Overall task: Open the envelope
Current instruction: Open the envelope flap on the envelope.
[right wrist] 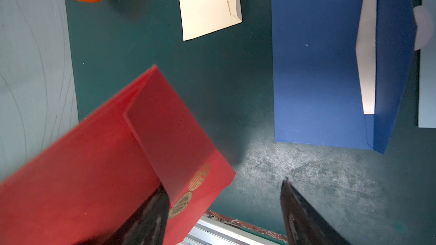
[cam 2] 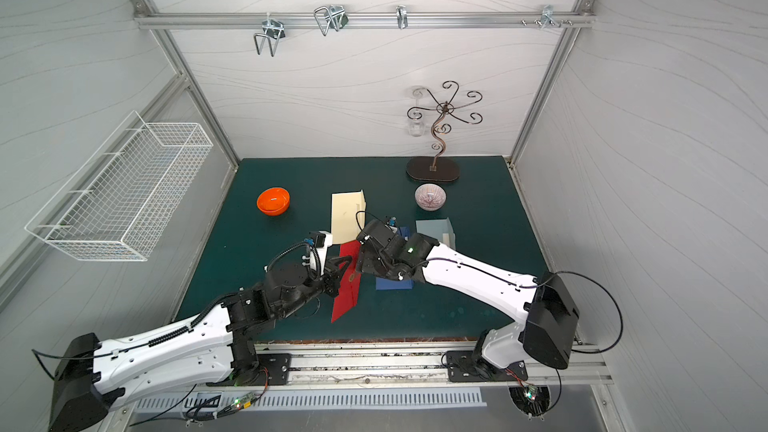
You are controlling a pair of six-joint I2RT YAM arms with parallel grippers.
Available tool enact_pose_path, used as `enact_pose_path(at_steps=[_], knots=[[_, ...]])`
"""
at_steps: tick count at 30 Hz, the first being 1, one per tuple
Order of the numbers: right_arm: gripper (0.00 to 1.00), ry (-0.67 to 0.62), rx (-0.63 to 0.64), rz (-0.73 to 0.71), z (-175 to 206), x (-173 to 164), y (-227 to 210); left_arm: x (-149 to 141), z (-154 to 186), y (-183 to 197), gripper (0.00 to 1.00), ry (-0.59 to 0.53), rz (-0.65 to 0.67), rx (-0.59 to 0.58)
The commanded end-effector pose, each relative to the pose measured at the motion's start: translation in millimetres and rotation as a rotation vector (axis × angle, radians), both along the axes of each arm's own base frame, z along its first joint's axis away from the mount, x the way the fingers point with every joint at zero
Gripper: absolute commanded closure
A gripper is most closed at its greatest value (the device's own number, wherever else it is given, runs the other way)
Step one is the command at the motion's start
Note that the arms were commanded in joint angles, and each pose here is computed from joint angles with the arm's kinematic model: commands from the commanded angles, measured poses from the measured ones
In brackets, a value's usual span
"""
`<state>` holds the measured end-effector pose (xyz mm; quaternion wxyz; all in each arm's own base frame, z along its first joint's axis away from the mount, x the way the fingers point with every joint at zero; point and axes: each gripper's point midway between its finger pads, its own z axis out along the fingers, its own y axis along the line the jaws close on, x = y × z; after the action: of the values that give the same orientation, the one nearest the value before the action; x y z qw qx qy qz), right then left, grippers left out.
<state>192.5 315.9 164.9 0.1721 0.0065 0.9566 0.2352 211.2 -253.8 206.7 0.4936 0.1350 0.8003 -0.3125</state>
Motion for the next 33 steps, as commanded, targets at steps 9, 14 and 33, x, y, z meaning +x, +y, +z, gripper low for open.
enact_pose_path(at_steps=[9,14,33], knots=[[0.25,0.037,-0.127,-0.074,-15.4,2.7,-19.8,-2.0,33.2,-6.9,1.0,-0.065,-0.03,-0.091],[0.25,0.031,-0.14,-0.085,-14.2,4.1,-22.6,-1.9,30.1,-7.5,1.0,-0.06,-0.032,-0.084],[0.27,0.051,-0.021,-0.031,-6.5,-0.3,-2.7,-3.8,33.9,-8.5,1.0,-0.053,-0.04,-0.107]])
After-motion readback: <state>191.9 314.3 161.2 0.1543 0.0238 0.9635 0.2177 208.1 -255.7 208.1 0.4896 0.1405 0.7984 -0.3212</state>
